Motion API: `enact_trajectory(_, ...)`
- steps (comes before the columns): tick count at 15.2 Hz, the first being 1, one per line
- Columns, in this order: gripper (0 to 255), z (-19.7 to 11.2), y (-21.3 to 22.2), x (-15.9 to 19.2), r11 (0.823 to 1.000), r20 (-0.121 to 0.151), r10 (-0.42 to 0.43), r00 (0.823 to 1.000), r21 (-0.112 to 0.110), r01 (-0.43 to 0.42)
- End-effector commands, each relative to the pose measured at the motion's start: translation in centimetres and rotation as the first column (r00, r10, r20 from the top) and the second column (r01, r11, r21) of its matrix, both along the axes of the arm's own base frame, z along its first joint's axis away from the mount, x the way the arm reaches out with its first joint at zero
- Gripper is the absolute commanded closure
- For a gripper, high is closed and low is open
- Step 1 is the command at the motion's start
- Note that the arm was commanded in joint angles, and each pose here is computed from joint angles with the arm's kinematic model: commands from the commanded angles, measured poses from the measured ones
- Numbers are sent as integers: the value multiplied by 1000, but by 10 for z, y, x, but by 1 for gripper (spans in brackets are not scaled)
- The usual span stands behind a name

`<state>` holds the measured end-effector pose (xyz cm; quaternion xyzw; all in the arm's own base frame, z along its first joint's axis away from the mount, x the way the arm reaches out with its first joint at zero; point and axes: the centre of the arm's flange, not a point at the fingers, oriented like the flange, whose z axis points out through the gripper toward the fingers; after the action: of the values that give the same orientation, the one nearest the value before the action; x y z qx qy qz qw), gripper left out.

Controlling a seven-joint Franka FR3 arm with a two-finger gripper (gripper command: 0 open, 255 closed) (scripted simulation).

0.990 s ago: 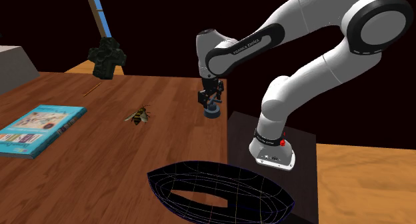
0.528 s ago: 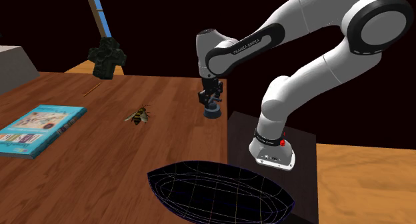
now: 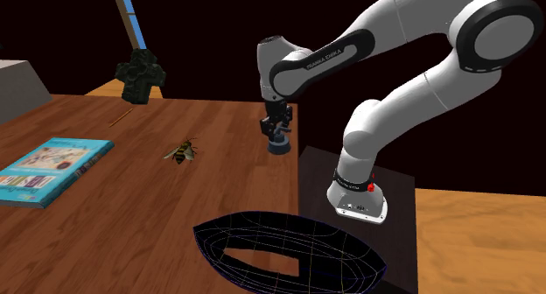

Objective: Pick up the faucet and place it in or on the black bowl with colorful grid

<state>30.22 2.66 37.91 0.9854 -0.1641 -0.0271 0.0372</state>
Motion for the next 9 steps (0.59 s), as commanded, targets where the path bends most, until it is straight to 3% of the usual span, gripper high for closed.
enact_trajectory(1,255,9,0,-1,1000,-1,0,1000,0,0)
enact_trajectory(9,255,51,0,-1,1000,-1,0,1000,0,0)
